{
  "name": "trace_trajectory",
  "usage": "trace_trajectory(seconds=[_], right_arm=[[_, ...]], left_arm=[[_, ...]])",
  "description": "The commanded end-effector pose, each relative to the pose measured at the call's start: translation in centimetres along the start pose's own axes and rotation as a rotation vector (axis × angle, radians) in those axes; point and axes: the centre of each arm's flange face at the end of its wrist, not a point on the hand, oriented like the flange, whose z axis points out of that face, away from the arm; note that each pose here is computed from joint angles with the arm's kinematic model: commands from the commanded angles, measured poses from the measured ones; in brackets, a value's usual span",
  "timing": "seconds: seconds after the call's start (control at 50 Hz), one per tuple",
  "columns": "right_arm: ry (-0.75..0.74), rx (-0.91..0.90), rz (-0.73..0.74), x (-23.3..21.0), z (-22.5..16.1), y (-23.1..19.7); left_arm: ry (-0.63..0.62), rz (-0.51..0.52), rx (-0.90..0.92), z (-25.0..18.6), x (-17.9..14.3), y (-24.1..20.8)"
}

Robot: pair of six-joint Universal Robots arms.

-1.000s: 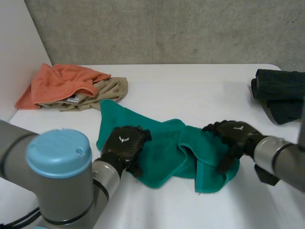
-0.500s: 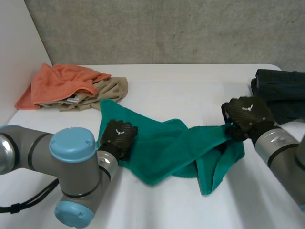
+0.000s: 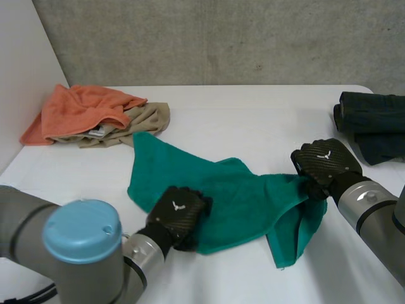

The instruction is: Fold the laundry.

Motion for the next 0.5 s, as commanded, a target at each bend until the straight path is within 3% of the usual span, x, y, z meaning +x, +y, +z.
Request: trace_trajectory(seconds=[0.02, 0.26, 0.36, 0.5], right_arm=[[-0.002, -0.010, 0.007, 0.0, 0.0, 0.3], [0.006, -0.004, 0.004, 0.1, 0.0, 0.3], [0.030, 0.023, -0.018, 0.7, -0.2, -0.8], [0.125, 0.203, -0.146, 3.3, -4.1, -7.5]], left_arm=[[0.006, 0.004, -0.039, 1.8, 0.2, 1.5], [-0.050, 0.106, -0.048, 3.3, -1.5, 1.8], [-0.198, 0.103, 0.093, 1.8, -4.4, -3.7], [-0.304, 0.108, 0.351, -2.9, -6.4, -11.9]])
